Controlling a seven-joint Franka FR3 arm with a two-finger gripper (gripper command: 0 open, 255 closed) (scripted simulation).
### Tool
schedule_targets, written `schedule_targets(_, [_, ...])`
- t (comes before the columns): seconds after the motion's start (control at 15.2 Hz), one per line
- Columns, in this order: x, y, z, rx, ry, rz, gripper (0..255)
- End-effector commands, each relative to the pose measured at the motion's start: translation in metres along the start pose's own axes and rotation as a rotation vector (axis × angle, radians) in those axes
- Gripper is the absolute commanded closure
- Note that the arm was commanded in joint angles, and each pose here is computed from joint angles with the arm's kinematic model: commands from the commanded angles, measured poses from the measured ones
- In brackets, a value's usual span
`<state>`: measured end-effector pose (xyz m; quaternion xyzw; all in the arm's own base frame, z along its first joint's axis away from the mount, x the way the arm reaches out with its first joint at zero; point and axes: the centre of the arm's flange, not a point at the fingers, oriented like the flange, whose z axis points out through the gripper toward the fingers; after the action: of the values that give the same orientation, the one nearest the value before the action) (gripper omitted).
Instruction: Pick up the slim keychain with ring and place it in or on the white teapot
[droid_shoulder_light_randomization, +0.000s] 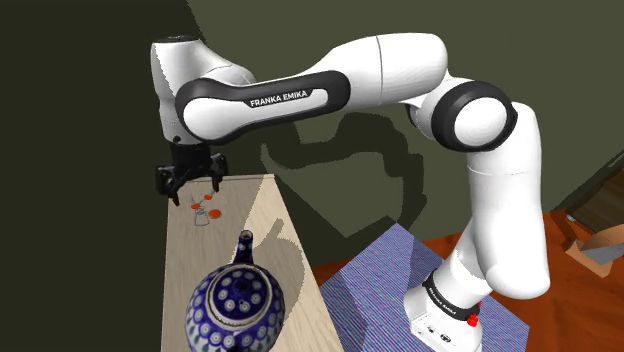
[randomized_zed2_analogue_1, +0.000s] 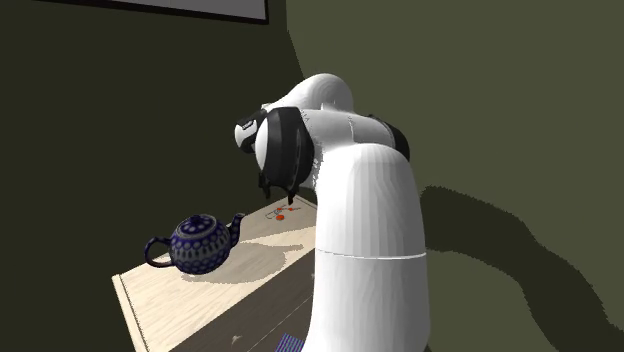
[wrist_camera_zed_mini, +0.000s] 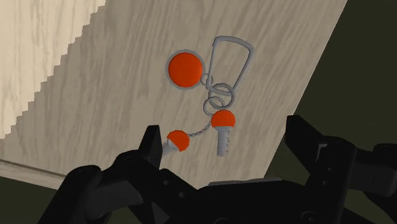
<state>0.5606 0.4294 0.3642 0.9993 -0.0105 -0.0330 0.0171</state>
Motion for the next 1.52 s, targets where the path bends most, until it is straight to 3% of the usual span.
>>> schedule_targets(0.0, [0.001,-0.002,0.011,0.0,0.0,0.0,0])
schedule_targets(0.2, [0.001,-0.002,0.03,0.0,0.0,0.0,0])
schedule_targets(0.73, [0.002,-0.002,0.03,0.0,0.0,0.0,0])
schedule_targets(0.79, [0.002,-0.002,0.03,0.0,0.0,0.0,255])
schedule_targets(1.45, [0.001,-0.001,0.024,0.0,0.0,0.0,255])
